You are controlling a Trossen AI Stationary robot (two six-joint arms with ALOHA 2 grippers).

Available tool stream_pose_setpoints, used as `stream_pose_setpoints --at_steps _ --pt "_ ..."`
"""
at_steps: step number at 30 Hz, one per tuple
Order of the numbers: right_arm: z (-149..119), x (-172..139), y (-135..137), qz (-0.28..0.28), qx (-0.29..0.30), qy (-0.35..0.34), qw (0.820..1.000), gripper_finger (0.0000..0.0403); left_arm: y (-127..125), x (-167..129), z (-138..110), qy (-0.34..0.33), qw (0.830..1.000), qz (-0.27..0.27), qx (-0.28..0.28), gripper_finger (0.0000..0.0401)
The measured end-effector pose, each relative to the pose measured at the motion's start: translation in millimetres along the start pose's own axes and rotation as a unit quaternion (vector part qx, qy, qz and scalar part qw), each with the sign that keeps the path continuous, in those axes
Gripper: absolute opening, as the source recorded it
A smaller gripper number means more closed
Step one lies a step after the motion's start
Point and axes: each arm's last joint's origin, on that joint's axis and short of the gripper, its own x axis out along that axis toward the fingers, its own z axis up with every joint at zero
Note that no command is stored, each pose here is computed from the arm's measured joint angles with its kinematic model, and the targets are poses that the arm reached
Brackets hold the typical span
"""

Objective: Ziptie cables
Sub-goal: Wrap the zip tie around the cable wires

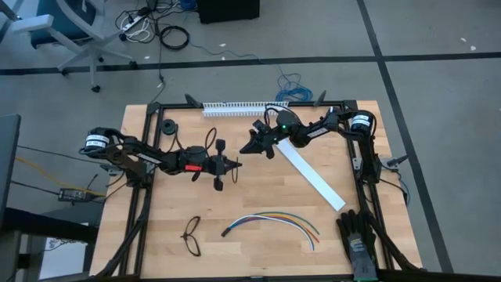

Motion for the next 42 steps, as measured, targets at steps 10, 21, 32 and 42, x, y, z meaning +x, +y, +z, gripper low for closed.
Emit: stream_pose_setpoints --at_steps 10,21,32,42 --pt "-14.7 19.8 8.7 -0.040 -0.039 -0.007 0.998 0.0096 0.5 0.0 0.7 -0.003 1.000 0.003 0.000 0.0000" --pt "-11.8 17.0 7.1 -0.041 -0.025 -0.012 0.999 0.0111 0.5 0.0 0.6 -0.003 1.000 0.003 -0.002 0.0000" --pt "-7.7 4.2 -2.1 -0.023 0.016 0.017 0.999 0.0111 0.8 0.0 -0.6 0.009 1.000 0.015 -0.002 0.0000" --pt "-13.9 20.7 9.8 -0.042 -0.034 -0.015 0.998 0.0111 1.7 0.0 -1.1 0.011 1.000 0.018 -0.016 0.0000"
